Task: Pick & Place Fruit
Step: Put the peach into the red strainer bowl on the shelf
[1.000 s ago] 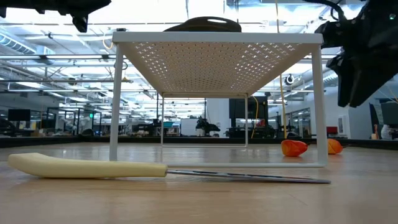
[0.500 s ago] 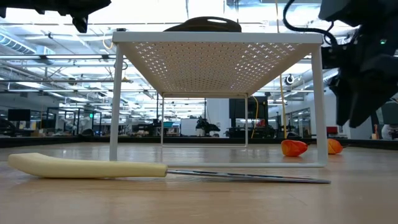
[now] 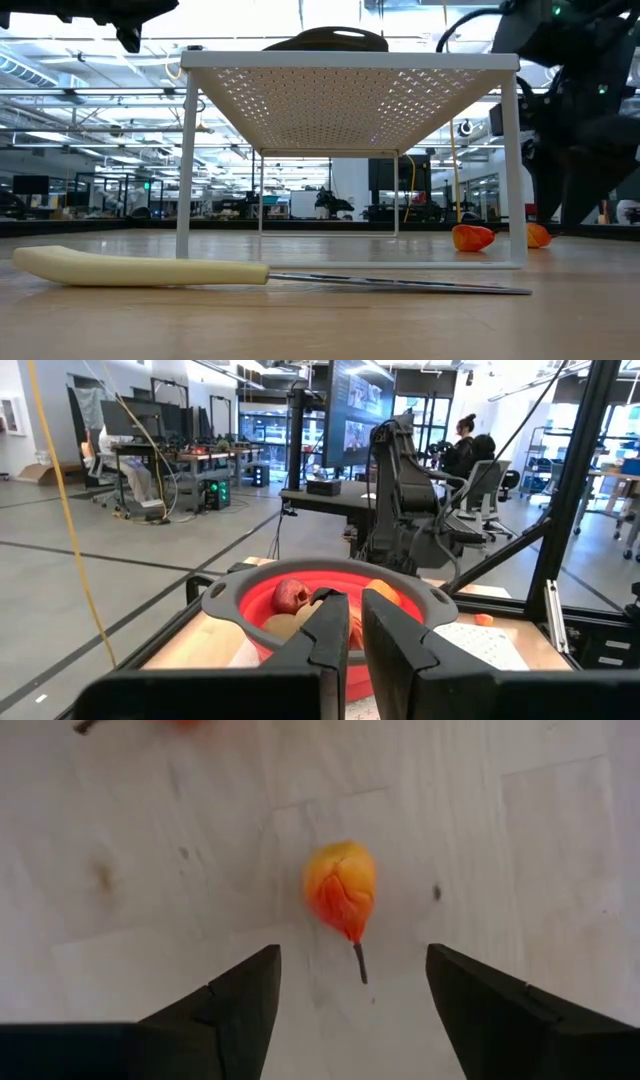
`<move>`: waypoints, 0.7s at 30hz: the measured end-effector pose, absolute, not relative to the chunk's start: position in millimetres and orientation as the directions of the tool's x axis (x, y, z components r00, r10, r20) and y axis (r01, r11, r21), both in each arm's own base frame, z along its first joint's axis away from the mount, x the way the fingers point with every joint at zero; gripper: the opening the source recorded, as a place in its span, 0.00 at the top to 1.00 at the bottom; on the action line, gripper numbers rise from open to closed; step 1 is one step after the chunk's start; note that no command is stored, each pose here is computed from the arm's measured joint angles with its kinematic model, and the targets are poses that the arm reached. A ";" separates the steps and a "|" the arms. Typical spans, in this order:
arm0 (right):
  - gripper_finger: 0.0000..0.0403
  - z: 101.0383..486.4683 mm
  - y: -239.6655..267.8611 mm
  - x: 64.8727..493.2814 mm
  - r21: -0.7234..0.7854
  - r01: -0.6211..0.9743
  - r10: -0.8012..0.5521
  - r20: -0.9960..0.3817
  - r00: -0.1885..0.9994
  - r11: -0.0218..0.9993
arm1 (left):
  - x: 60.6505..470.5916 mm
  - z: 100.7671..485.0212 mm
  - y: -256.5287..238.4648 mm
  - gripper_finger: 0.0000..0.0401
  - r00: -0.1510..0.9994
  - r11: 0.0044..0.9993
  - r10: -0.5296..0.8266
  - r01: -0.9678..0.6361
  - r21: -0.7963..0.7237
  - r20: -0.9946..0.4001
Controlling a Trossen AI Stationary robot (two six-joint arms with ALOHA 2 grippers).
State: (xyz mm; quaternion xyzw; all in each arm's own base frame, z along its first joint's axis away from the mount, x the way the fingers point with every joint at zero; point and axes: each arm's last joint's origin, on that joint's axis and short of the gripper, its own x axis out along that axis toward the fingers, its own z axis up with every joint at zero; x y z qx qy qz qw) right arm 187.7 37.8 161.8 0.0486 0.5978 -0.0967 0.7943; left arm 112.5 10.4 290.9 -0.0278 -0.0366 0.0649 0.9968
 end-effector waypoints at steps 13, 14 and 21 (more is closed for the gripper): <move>0.42 143.4 39.2 194.6 -0.094 0.145 -0.120 -0.975 0.186 0.985 | 112.6 290.8 10.5 0.92 0.989 0.990 0.132 -0.128 -0.060 0.068; 0.43 142.8 39.4 195.5 -0.093 0.145 -0.120 -0.975 0.188 0.985 | 112.5 290.8 10.4 0.92 0.989 0.990 0.132 -0.128 -0.060 0.069; 0.57 143.2 40.1 198.8 -0.089 0.115 -0.113 -0.969 0.221 0.989 | 112.6 290.2 10.5 0.92 0.989 0.990 0.133 -0.129 -0.060 0.062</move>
